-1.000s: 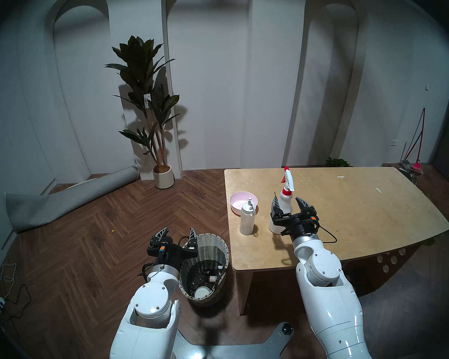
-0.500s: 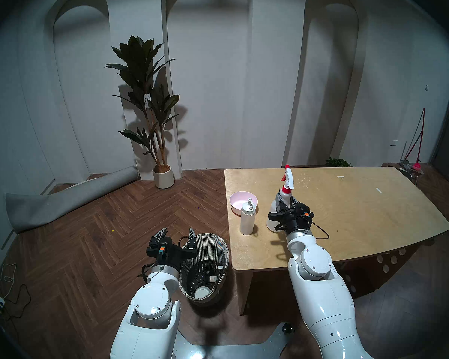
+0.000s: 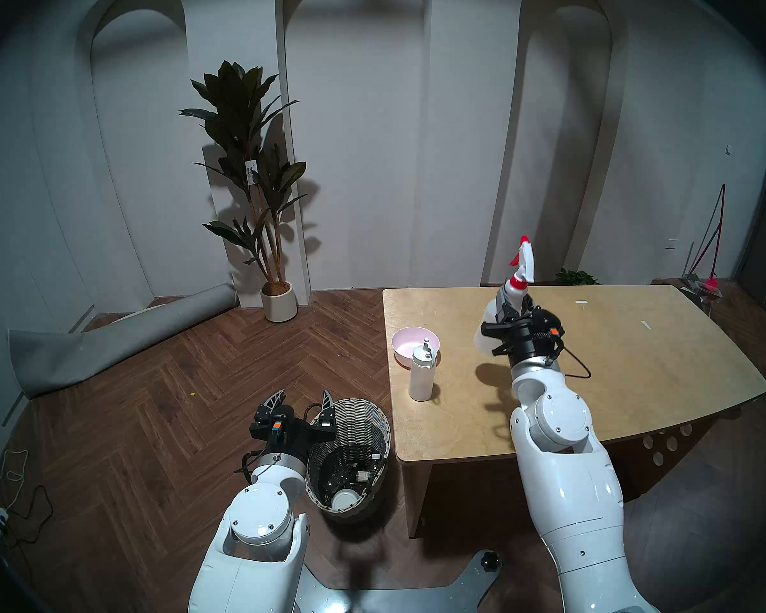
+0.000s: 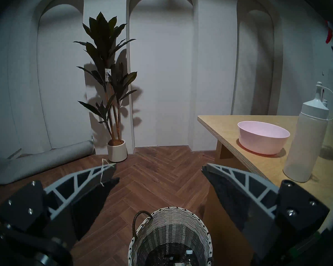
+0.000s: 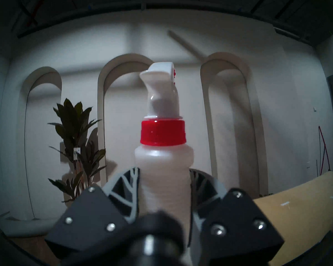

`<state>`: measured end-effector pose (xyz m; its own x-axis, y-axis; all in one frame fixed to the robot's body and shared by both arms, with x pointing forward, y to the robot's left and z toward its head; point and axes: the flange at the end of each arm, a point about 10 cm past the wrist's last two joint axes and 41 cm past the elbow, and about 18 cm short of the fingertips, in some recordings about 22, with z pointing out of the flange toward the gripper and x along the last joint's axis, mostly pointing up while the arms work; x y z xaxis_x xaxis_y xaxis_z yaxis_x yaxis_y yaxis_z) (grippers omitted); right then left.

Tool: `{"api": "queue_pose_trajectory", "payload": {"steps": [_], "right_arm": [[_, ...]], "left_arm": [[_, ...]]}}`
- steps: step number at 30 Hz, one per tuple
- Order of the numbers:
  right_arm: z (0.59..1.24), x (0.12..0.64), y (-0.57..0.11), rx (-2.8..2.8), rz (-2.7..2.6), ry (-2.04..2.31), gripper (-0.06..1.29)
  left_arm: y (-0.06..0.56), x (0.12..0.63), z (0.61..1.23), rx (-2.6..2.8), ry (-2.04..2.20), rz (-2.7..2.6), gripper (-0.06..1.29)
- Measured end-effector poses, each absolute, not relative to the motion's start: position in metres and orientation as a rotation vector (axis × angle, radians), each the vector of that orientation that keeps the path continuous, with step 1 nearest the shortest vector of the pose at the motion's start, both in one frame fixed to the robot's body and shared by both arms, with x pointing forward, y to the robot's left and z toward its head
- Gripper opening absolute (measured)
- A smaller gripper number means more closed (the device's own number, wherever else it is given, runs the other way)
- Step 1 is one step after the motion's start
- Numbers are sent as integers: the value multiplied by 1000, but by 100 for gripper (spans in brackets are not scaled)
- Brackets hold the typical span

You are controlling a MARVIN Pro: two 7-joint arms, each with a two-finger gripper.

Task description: Load the items into the basket from the rear

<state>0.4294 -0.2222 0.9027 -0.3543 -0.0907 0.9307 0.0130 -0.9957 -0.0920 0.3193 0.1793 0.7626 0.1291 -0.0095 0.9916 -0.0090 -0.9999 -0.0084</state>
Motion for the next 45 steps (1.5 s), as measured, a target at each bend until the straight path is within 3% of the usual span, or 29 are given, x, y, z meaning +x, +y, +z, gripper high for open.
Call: {"api": "queue_pose_trajectory", "payload": {"steps": [17, 31, 45], "right_arm": [[1021, 432, -143, -1385, -2570, 97, 35], [980, 451, -38, -1612, -2339, -11, 35], [920, 447, 50, -1682, -2276, -67, 35]], "left_arm": [[197, 322, 764, -2309, -60, -2047, 123], [272, 316, 773, -2106, -250, -1968, 123], [305, 296, 770, -2013, -375, -1927, 123]]}}
